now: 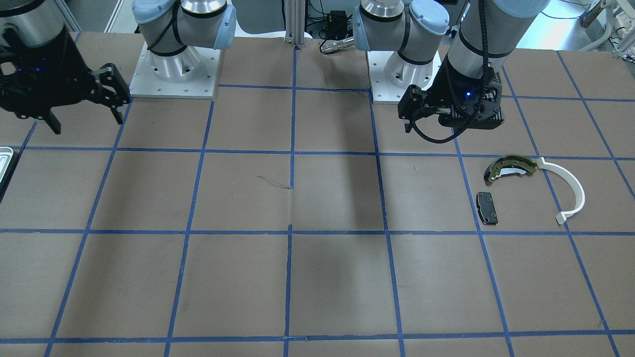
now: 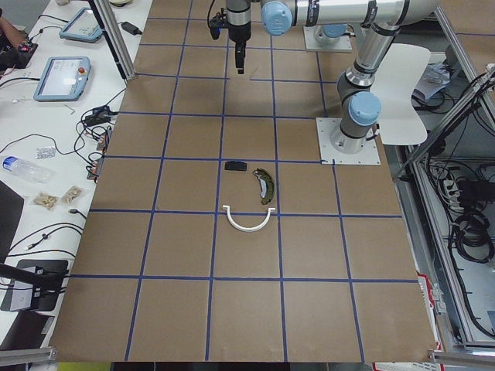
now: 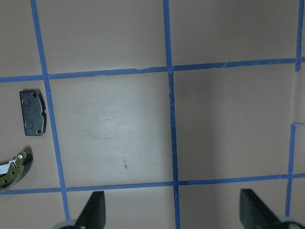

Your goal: Place bearing gear from tray to pile

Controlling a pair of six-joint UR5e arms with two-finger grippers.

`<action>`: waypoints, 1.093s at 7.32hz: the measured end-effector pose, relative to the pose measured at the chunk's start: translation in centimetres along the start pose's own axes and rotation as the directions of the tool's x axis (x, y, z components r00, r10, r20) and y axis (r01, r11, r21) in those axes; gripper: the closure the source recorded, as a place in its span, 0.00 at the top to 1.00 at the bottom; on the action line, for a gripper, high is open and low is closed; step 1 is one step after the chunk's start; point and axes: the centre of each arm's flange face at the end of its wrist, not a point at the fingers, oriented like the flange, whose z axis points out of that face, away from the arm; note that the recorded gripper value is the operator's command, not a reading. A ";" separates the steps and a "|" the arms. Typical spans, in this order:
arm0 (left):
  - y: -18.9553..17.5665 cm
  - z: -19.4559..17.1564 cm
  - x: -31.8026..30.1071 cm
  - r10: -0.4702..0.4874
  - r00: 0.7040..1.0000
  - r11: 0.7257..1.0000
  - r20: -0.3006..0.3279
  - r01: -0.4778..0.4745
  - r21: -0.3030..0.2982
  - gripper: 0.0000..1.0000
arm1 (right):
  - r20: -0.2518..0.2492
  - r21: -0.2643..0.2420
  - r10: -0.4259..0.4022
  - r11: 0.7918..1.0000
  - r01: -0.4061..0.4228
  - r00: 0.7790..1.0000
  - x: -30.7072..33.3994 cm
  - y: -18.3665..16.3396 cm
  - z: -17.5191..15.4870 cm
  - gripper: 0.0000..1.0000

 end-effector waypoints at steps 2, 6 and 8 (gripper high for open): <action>0.0 0.0 0.0 0.000 1.000 1.000 0.001 0.000 0.000 1.00 | 0.003 -0.012 0.028 1.000 -0.028 1.000 8.7 2.6 1.2 1.00; -0.1 0.0 0.0 0.000 1.000 1.000 0.000 0.000 0.005 1.00 | 0.019 -0.048 0.071 0.996 -0.070 0.997 28.6 8.6 11.0 1.00; -0.2 -0.1 0.0 0.000 1.000 1.000 0.001 0.000 0.013 1.00 | 0.024 -0.043 0.041 0.998 -0.040 0.999 36.5 11.4 18.9 0.95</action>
